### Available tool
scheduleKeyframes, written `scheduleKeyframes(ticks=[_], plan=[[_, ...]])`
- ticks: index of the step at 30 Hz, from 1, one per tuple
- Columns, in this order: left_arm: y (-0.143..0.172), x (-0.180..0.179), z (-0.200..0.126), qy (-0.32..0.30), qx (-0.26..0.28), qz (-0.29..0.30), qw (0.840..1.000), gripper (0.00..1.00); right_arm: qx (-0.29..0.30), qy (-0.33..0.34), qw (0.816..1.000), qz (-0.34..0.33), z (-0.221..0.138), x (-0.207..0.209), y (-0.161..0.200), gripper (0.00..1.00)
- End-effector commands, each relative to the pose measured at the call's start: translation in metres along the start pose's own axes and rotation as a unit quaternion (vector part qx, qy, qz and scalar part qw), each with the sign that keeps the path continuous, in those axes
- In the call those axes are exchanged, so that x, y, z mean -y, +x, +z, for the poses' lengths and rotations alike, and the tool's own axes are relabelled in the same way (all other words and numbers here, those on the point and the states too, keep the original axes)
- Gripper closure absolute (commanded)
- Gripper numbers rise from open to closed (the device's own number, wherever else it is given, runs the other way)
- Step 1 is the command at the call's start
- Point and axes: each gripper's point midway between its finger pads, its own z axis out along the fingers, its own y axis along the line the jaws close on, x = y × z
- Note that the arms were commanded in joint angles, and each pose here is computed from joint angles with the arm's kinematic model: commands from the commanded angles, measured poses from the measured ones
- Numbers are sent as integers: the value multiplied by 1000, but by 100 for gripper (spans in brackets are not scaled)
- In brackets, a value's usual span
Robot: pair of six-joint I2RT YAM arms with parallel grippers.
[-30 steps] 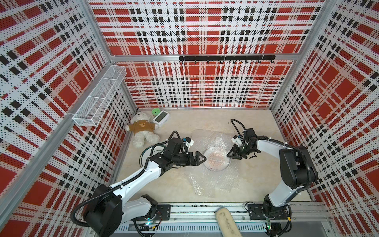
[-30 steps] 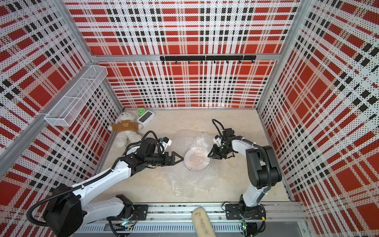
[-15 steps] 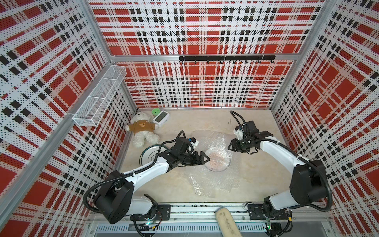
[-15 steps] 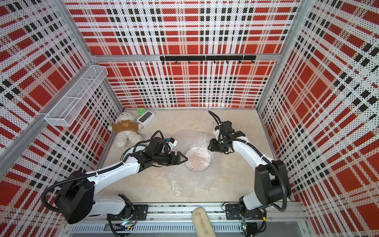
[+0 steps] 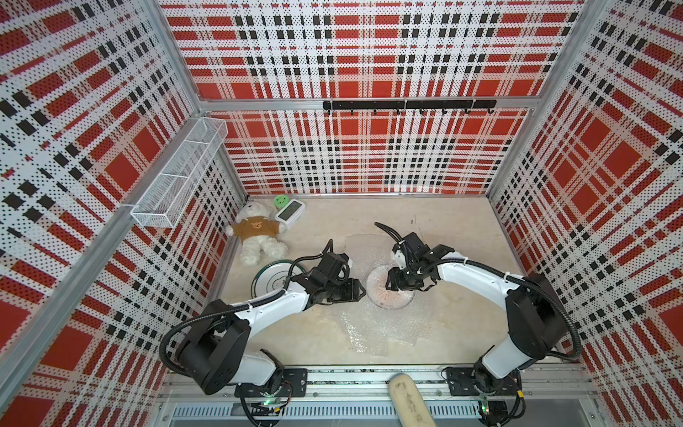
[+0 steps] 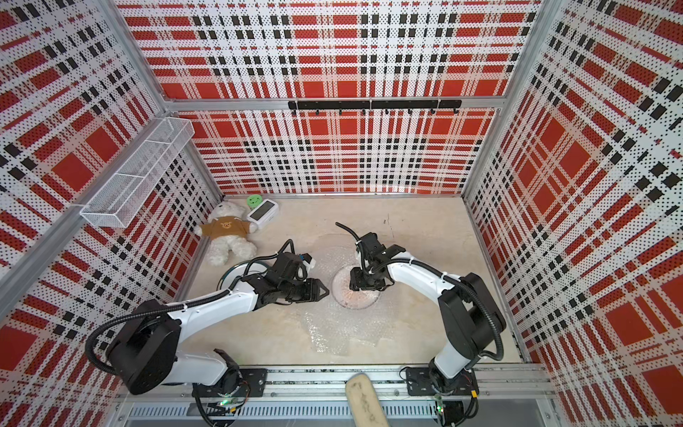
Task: Unpack dinner plates from bubble wrap
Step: Unwrap the bubble wrap.
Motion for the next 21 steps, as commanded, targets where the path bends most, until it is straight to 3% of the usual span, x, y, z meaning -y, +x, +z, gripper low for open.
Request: scheduleKeyframes(ticks=[1,11,15,21], plan=[[-3,-5,10,-21,-9,17,1000,45,18,1,1000,4,4,-4,-10,45],[11,-2,25,1,-33,13,999,68,-5,80,997,-16,25,6,-3,46],[15,-5,22,-2,-32,11,999,76,-13,101,995,-21,30,11,1,55],[21,-10,24,-4,-34,0,999,93,-14,138,990,-33,26,17,2,78]])
